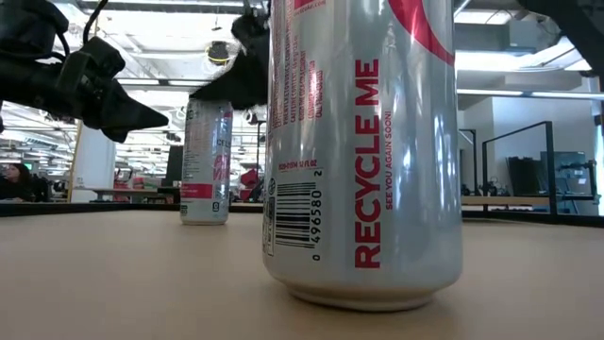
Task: Place canned beverage on shelf
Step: Put the bottom left pink soda can on the shelf
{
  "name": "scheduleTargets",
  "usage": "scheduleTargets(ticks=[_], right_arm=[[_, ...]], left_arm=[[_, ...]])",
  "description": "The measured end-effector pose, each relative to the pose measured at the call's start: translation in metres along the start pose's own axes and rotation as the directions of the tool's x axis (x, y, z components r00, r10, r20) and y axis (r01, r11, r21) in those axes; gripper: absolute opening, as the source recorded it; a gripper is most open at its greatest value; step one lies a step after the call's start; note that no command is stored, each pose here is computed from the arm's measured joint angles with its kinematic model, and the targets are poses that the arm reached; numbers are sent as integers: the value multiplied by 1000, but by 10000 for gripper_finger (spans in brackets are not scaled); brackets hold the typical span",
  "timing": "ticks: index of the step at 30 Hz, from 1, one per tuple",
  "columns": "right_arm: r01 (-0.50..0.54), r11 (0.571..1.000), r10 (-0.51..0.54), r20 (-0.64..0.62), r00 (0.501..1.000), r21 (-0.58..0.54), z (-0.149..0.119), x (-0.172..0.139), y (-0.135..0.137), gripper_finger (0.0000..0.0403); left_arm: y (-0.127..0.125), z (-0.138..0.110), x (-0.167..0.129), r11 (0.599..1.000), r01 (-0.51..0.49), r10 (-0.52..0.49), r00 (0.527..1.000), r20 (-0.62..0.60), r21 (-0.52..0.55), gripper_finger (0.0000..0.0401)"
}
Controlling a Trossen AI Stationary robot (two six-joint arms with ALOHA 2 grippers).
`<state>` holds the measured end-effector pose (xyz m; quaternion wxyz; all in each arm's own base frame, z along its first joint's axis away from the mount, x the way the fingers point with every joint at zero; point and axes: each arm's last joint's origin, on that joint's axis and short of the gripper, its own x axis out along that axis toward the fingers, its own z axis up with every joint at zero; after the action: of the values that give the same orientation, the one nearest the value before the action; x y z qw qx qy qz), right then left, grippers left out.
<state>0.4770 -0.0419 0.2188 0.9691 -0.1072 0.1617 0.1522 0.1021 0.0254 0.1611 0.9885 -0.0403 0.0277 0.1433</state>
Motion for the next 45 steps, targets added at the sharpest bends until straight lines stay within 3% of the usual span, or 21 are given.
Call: scheduleTargets(ticks=[5, 21, 29, 36, 45], right_arm=[[-4, 1000, 5, -29, 1000, 21, -12, 6, -1, 364], [0, 999, 1, -23, 1000, 42, -11, 6, -1, 360], [7, 990, -1, -44, 999, 140, -3, -3, -1, 280], [37, 975, -14, -109, 994, 219, 34, -44, 5, 277], [135, 983, -120, -122, 985, 126, 103, -138, 26, 277]], left_arm=[[0, -2, 0, 1000, -1, 1, 1000, -17, -3, 0], [0, -3, 0, 1000, 12, -12, 1000, -24, 2, 0], [0, -3, 0, 1000, 19, -18, 999, -26, 13, 0], [-1, -3, 0, 1000, 24, -23, 999, -28, 13, 0], [0, -3, 0, 999, 16, -15, 1000, -27, 28, 0]])
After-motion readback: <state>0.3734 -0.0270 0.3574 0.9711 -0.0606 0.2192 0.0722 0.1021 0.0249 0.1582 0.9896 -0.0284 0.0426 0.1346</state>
